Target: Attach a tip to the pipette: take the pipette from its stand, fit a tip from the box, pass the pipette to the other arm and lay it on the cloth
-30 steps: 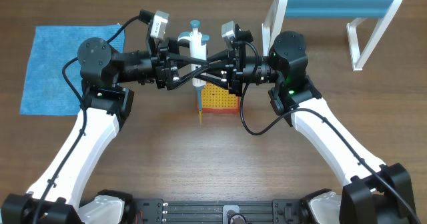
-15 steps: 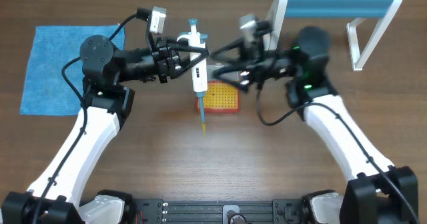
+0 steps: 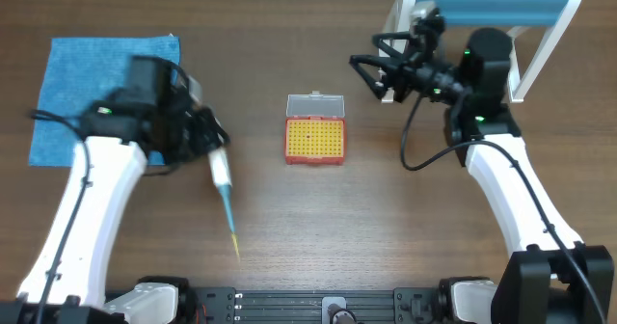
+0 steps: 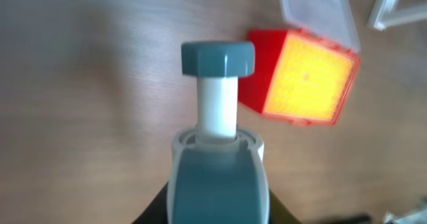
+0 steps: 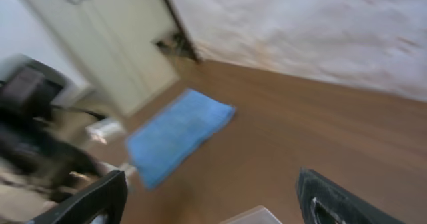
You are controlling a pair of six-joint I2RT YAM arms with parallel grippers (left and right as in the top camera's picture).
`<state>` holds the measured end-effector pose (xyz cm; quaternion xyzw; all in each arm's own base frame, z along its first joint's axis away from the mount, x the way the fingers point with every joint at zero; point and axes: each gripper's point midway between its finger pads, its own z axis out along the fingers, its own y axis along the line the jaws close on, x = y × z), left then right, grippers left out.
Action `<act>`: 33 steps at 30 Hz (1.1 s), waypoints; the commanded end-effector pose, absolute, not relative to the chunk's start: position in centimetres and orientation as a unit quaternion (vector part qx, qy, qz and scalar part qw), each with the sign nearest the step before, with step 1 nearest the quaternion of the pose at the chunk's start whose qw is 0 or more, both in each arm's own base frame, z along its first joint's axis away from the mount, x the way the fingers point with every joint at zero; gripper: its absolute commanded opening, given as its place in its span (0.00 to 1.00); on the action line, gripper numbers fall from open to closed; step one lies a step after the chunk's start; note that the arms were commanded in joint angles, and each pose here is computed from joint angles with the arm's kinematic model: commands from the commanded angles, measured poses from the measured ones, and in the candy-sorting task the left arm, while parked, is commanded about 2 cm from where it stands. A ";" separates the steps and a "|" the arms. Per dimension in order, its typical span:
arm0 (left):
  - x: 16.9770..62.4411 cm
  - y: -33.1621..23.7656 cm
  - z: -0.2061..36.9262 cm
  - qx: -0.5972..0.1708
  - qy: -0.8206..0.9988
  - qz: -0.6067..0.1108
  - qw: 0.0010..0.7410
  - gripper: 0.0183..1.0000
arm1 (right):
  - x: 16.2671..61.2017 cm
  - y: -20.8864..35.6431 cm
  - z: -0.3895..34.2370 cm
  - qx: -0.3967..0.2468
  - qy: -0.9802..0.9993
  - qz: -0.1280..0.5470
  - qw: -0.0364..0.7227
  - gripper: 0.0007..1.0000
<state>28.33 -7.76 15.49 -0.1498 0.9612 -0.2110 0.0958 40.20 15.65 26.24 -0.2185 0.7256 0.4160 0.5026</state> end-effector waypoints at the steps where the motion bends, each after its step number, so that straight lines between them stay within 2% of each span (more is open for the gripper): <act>1: 30.2 2.3 22.5 -0.108 0.983 -0.082 0.123 0.01 | 42.6 10.7 26.9 -0.163 0.780 0.123 0.591 0.84; 3: 32.1 5.5 22.9 -0.092 0.990 -0.045 0.099 0.01 | 39.7 7.6 29.8 -0.128 0.786 0.050 0.603 0.84; 5: 34.5 7.9 21.0 -0.076 0.994 -0.012 0.073 0.01 | 36.4 4.5 31.2 -0.084 0.797 -0.010 0.599 0.84; 6: 35.6 9.0 19.1 -0.062 0.997 0.006 0.051 0.01 | 33.8 1.9 31.3 -0.049 0.809 -0.061 0.583 0.84; 8: 37.3 10.2 14.6 -0.040 0.999 0.023 0.009 0.01 | 28.5 -0.8 31.5 -0.021 0.820 -0.109 0.561 0.84; 11: 40.2 11.6 8.9 -0.024 0.999 0.038 -0.007 0.01 | 23.1 -2.6 36.3 0.019 0.760 -0.122 0.638 0.84; 12: 40.8 12.0 7.8 -0.008 0.999 0.045 -0.009 0.01 | 21.5 -2.9 35.9 0.018 0.763 -0.123 0.635 0.95; 14: 41.7 13.0 6.6 -0.001 0.998 0.063 -0.013 0.01 | 17.7 -3.4 31.4 0.026 0.814 -0.115 0.569 0.97; 16: 43.3 13.8 6.8 -0.007 0.997 0.070 0.010 0.01 | 16.3 -3.6 28.9 0.052 0.840 -0.097 0.532 0.97; 18: 45.7 14.9 6.9 -0.010 0.996 0.073 0.056 0.01 | 16.7 -3.5 27.5 0.049 0.847 -0.100 0.519 0.97; 19: 47.7 14.6 7.2 -0.009 0.993 0.059 0.099 0.01 | 18.4 -2.9 25.8 0.044 0.848 -0.088 0.521 0.97; 22: 50.4 13.8 7.5 -0.015 0.987 0.031 0.156 0.01 | 22.7 -1.3 22.1 0.036 0.829 -0.058 0.555 0.97; 26: 50.5 13.5 3.7 -0.039 0.991 0.013 0.130 0.01 | 26.3 1.1 18.5 0.014 0.779 0.000 0.627 0.97; 30: 52.0 13.4 3.3 -0.039 0.987 0.001 0.157 0.01 | 26.4 3.0 14.8 -0.023 0.783 0.038 0.621 0.97; 33: 52.3 13.4 3.4 -0.039 0.986 0.003 0.163 0.01 | 26.4 3.1 13.4 -0.024 0.776 0.043 0.629 0.97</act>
